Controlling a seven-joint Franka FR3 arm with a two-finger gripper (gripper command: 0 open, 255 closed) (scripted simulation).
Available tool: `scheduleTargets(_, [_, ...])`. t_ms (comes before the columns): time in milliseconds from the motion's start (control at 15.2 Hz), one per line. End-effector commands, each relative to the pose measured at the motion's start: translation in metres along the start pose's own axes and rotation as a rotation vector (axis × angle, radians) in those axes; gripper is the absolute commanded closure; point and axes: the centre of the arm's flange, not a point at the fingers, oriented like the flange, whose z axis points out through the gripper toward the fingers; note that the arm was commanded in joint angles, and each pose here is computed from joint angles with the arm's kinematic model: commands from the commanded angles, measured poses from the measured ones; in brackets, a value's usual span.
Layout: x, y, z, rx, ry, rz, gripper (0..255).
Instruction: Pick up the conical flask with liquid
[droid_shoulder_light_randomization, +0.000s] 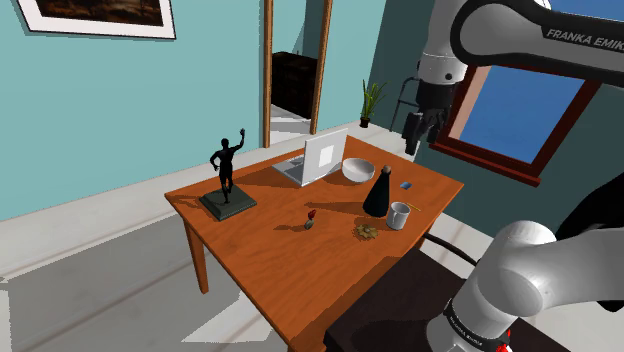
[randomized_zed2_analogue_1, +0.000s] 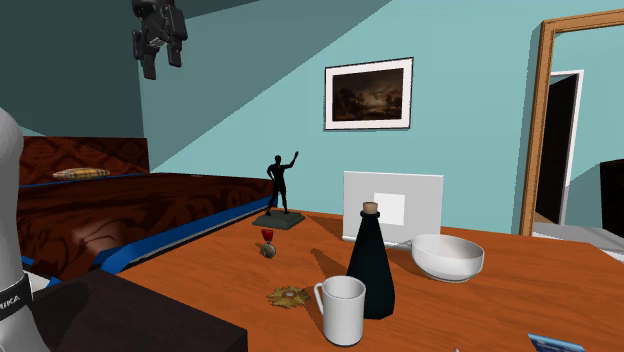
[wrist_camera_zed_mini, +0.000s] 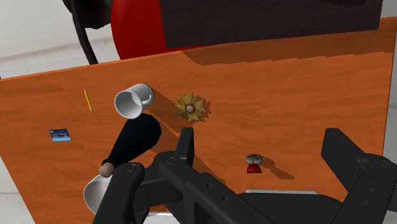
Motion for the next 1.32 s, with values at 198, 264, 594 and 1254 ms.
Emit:
scheduleTargets(198, [0.024,0.028,0.020,0.019,-0.005,0.006,0])
scheduleTargets(264, [0.031,0.038,0.027,0.025,-0.007,0.008,0])
scheduleTargets(594, [0.070,0.084,0.063,0.056,-0.015,0.018,0])
scheduleTargets(1254, [0.145,0.174,0.139,0.118,-0.032,0.038,0])
